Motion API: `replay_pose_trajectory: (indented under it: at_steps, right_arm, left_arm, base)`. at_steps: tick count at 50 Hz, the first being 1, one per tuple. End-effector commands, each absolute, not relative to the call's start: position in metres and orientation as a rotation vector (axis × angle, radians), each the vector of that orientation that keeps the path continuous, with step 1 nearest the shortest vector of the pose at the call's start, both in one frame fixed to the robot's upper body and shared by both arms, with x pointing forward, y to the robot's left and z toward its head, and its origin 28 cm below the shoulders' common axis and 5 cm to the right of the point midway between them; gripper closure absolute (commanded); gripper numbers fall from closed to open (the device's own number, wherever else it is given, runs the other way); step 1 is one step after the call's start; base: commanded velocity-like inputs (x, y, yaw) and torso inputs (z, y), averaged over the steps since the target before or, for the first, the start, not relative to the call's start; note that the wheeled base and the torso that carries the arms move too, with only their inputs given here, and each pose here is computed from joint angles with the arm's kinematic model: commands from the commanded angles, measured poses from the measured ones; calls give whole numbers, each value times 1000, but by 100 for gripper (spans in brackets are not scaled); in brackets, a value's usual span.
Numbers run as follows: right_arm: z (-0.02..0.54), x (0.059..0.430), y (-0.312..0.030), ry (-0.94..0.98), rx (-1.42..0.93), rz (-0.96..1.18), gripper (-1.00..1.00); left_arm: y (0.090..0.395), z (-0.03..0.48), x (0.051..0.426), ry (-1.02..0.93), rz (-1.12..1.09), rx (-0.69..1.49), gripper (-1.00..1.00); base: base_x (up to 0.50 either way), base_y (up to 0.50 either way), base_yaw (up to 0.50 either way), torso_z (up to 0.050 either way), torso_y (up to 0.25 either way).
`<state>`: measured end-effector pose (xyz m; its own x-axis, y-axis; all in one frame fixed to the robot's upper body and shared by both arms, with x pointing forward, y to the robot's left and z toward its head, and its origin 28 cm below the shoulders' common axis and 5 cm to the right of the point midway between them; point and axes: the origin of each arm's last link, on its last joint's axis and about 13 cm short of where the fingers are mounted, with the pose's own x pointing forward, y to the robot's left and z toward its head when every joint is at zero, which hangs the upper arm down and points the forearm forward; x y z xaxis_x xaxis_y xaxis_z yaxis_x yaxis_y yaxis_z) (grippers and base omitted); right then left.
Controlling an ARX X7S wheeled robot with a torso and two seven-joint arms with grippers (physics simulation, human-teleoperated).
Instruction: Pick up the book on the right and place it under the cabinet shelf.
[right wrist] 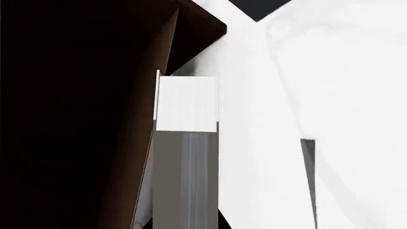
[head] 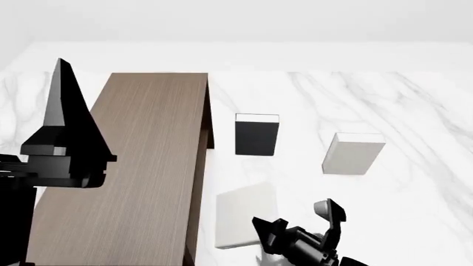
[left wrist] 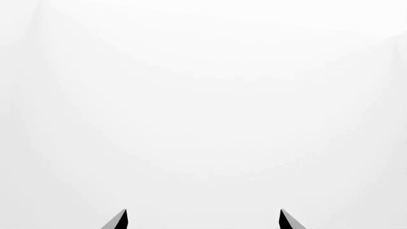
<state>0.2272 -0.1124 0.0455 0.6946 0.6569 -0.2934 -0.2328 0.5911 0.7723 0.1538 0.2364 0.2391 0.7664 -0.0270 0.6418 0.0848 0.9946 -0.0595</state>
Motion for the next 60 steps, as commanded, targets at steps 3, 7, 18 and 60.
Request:
replay_pose_trajectory:
  at_steps: [3,7,18,60]
  right_arm:
    - [43,230,-100,572,834,661,100]
    - [41,229,-98,567,820,661,100]
    - [30,230,-94,580,778,650,100]
    - [7,233,-92,669,776,559,-100]
  left_arm:
    - [236,239,153,-694,-66,-85,-100]
    - [236,239,153,-694,-69,-88,-100]
    - [235,239,153,-694,-74,-89,-100]
    - [234,239,152,-693,-79,-90,-100]
  base:
    - [0,0,0,3,0]
    - [0,0,0,0,3]
    - [0,0,0,0,1]
    - [0,0,0,0,0]
